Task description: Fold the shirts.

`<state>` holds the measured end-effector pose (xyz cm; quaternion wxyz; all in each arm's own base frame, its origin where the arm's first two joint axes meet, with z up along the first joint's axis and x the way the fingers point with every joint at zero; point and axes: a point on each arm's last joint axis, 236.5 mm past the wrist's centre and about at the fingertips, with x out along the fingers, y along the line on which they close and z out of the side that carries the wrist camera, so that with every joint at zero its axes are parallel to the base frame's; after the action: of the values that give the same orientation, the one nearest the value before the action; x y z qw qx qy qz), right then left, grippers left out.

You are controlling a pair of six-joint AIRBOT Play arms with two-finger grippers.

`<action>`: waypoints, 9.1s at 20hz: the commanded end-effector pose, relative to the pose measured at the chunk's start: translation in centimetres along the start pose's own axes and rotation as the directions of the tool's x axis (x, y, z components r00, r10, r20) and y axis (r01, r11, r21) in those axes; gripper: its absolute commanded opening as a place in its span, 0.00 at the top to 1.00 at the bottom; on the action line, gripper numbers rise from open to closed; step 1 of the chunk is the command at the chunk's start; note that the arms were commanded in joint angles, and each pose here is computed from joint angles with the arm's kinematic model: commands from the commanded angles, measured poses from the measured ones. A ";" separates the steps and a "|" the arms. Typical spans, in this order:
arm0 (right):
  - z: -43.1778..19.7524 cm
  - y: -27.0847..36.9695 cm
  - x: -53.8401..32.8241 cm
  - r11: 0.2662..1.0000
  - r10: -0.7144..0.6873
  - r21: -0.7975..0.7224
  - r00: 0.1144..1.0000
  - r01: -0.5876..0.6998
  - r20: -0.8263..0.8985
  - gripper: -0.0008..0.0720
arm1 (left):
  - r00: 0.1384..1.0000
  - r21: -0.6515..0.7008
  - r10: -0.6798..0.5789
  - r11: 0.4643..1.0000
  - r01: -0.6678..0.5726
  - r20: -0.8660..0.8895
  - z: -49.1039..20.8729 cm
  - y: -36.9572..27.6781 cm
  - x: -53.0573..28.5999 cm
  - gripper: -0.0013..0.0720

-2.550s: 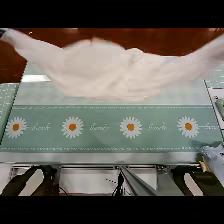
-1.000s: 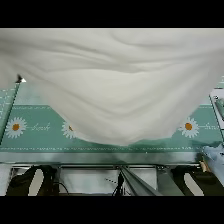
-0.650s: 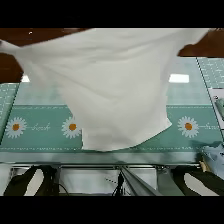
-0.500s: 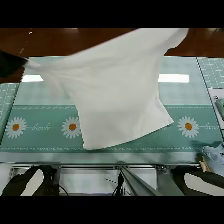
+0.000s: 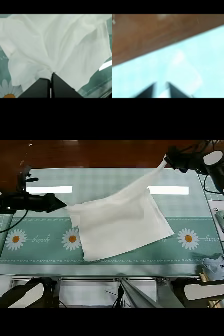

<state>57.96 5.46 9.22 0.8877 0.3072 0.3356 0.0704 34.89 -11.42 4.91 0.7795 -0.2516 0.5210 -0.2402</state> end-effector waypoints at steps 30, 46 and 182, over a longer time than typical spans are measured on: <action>-31.0 -14.6 -16.0 0.899 -0.061 0.346 0.859 0.268 -0.509 0.24 | 0.997 0.062 -0.020 0.998 0.025 -0.077 -1.8 -0.5 1.6 0.95; -15.8 -8.2 -10.2 0.958 -0.104 0.268 0.995 0.100 -0.001 0.96 | 0.999 0.111 -0.036 0.993 0.033 0.022 1.9 -2.0 -0.6 0.95; -8.9 -15.3 -15.3 0.951 -0.295 -0.230 0.826 0.207 -0.480 0.38 | 0.892 -0.235 -0.058 0.970 -0.055 -0.448 -16.0 4.0 11.0 0.11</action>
<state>39.24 -7.51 3.42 0.7901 0.1550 0.5902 0.0582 24.18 -16.61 -8.74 0.6014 -0.2882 0.7036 -0.2454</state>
